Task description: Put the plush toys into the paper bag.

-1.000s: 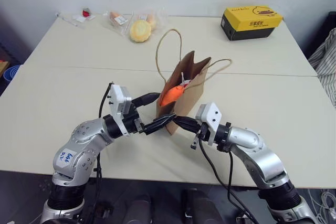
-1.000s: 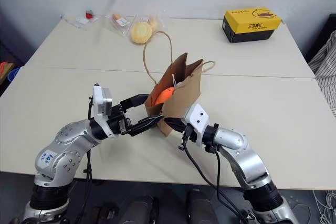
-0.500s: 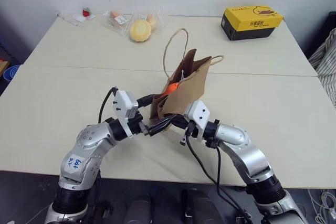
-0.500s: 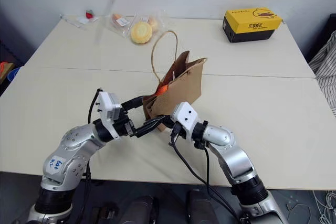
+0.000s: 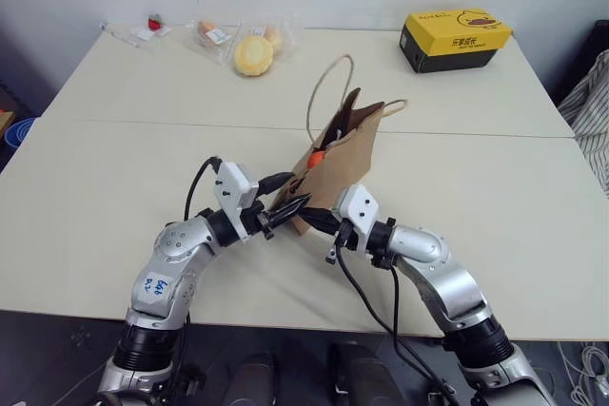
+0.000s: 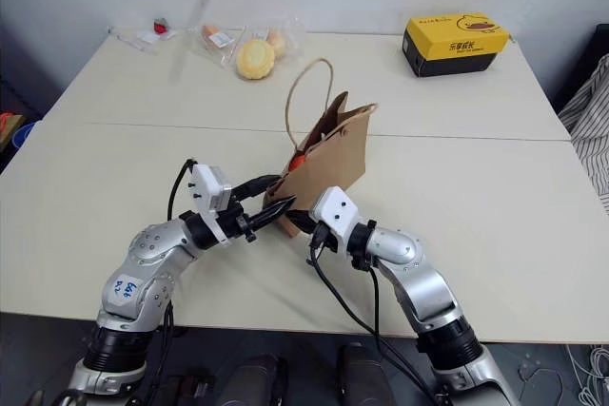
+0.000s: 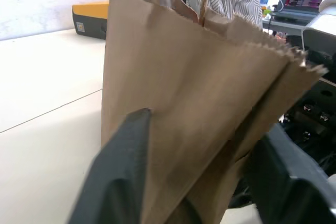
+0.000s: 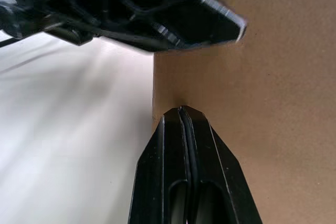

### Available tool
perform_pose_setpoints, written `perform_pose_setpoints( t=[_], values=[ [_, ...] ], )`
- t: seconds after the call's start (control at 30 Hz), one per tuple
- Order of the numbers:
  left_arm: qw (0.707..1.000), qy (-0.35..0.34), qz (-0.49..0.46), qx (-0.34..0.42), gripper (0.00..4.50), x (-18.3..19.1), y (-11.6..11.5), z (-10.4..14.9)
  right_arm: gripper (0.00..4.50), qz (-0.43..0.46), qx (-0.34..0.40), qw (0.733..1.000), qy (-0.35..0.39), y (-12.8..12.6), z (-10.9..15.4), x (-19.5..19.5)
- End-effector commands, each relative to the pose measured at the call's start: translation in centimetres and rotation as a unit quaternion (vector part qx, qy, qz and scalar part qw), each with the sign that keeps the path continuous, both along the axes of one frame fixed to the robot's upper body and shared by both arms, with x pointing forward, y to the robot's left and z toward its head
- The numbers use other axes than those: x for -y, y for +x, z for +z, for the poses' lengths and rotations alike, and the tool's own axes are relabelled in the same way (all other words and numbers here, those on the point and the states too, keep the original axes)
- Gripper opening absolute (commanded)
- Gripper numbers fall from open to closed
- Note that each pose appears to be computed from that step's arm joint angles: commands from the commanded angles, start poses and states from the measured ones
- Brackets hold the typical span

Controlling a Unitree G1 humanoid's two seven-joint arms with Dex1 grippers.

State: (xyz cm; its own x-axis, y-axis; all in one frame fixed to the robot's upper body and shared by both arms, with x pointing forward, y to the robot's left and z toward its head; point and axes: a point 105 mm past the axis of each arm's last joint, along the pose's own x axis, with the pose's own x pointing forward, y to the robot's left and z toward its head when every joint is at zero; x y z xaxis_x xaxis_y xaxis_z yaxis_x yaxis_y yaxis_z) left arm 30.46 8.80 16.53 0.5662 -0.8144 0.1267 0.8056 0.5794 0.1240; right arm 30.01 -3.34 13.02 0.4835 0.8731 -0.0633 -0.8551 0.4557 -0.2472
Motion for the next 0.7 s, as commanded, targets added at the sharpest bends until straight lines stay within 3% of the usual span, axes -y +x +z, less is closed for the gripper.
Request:
perform_pose_setpoints(
  t=[0.03, 0.17, 0.3, 0.43, 0.6, 0.7],
  values=[
    [1.000, -0.012, 0.000, 0.028, 1.27, -0.8, 0.0, 1.8, 0.00, 0.007, 0.019, 1.000, 0.014, -0.6, 0.9, 0.1],
    [0.998, 0.020, -0.006, 0.053, 0.03, -2.1, 0.8, 2.4, 0.00, 0.012, -0.007, 1.000, 0.025, -1.6, 0.9, 1.2],
    [0.991, 0.025, -0.127, 0.046, 0.03, -2.3, 0.0, 3.6, 0.00, -0.023, 0.012, 0.999, 0.022, -2.4, 1.2, 4.7],
    [0.965, 0.040, -0.255, 0.037, 0.03, -2.4, -1.2, 4.0, 0.00, -0.042, 0.026, 0.999, -0.004, -5.6, 1.4, 12.1],
    [0.951, 0.064, -0.300, 0.047, 0.03, -3.2, -0.8, 3.8, 0.00, -0.084, 0.016, 0.995, -0.056, -8.3, 1.4, 19.3],
    [0.951, 0.070, -0.299, 0.046, 0.03, -3.7, -0.2, 3.6, 0.00, -0.104, 0.018, 0.992, -0.067, -8.9, 1.3, 21.3]
  ],
)
